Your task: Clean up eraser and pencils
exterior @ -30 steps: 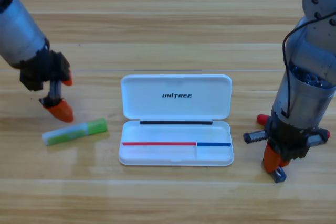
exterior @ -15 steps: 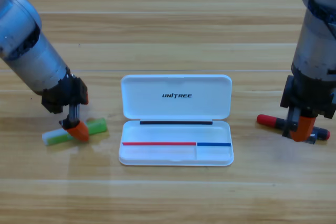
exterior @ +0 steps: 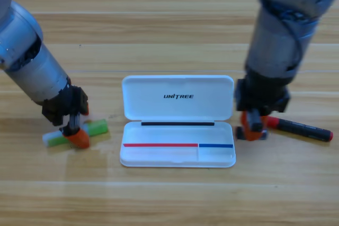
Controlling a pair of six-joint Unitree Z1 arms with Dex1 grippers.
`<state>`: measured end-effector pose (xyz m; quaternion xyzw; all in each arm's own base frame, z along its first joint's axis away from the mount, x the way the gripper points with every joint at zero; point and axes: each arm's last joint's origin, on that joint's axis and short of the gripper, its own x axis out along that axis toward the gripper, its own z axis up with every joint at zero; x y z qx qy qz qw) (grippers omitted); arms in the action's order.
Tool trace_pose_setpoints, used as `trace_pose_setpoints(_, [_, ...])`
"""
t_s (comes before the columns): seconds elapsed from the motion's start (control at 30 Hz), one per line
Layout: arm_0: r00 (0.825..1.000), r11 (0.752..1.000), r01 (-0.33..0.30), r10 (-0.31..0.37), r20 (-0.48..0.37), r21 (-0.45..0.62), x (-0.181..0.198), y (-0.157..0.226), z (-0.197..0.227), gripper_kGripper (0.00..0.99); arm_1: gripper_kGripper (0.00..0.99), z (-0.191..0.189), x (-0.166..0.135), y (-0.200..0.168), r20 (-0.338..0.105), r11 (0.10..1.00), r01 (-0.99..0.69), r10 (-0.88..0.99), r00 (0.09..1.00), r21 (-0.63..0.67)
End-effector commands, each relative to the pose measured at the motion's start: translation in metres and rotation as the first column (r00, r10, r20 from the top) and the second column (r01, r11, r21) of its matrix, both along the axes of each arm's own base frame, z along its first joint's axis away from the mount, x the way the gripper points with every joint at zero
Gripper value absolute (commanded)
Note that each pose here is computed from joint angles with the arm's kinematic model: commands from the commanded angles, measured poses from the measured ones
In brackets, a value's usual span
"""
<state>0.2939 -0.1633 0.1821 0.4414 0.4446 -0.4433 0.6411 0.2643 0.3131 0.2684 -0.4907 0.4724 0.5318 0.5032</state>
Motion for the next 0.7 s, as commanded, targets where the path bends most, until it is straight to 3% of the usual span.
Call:
trace_pose_setpoints(0.03, [0.999, 1.0, 0.015, -0.014, -0.04, 0.022, -0.003, -0.005, -0.018, 0.644, 0.0, -0.042, -0.003, 0.041, -0.059, 0.995, -0.095, 0.093, 0.994, -0.038])
trace_pose_setpoints(0.2, [1.0, 1.0, 0.018, -0.018, -0.023, 0.016, -0.003, -0.005, -0.013, 0.471, 0.0, -0.053, 0.004, 0.055, -0.05, 0.994, -0.105, 0.103, 0.993, -0.037])
trace_pose_setpoints(0.53, [1.0, 1.0, 0.011, -0.011, 0.011, 0.006, -0.004, -0.004, 0.001, 0.0, 0.0, -0.071, 0.011, 0.063, -0.051, 0.992, -0.106, 0.102, 0.993, -0.068])
trace_pose_setpoints(0.7, [0.999, 1.0, 0.015, -0.015, 0.033, -0.003, -0.006, -0.002, 0.012, 0.0, 0.0, -0.075, 0.013, 0.065, -0.046, 0.991, -0.106, 0.102, 0.994, -0.076])
